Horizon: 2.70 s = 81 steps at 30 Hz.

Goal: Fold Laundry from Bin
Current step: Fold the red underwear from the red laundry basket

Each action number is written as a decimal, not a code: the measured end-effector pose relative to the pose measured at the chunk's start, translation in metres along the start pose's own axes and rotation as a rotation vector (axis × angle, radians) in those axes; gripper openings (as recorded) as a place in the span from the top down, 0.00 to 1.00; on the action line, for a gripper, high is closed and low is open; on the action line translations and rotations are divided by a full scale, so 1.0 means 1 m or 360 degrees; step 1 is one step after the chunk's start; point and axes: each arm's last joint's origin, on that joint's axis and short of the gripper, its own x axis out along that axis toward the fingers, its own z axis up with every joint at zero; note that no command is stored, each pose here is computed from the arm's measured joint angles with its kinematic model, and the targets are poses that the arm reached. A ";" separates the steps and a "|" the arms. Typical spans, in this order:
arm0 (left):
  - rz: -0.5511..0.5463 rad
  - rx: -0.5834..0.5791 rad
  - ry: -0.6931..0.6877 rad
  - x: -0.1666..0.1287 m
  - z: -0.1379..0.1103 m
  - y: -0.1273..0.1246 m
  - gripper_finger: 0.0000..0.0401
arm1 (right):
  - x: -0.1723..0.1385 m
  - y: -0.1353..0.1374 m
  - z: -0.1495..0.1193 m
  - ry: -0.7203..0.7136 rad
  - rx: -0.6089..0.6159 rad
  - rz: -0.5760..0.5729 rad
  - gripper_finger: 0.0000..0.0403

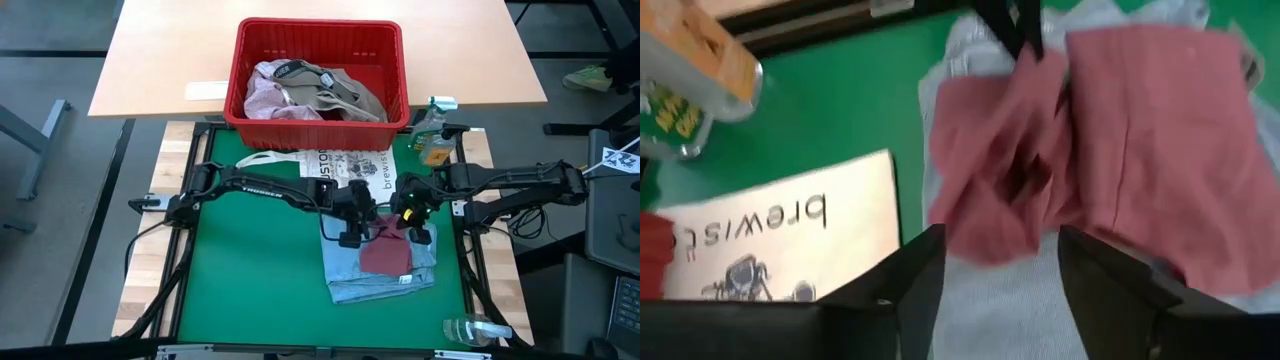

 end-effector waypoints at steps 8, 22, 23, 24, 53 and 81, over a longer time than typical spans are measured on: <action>0.0010 -0.0039 -0.0083 0.002 0.003 0.012 0.48 | 0.000 0.000 0.000 0.0001 -0.0001 0.0022 1.00; 0.0100 -0.0027 -0.0036 0.019 -0.005 0.009 0.84 | 0.000 0.001 0.000 0.0008 0.0045 0.0045 0.99; 0.0092 -0.0022 -0.0042 0.018 -0.004 0.006 0.91 | 0.000 0.001 0.000 0.0009 0.0065 0.0054 0.99; 0.0078 -0.0021 -0.0048 0.017 -0.003 0.003 0.95 | 0.000 0.001 0.000 0.0011 0.0093 0.0075 0.99; -0.0052 0.0188 -0.0040 0.017 -0.001 -0.085 0.99 | 0.024 0.076 -0.013 -0.0044 0.0023 -0.0176 0.99; -0.0169 0.0241 -0.0029 0.012 -0.002 -0.109 1.00 | 0.074 0.098 -0.020 0.0334 -0.0095 -0.0116 0.99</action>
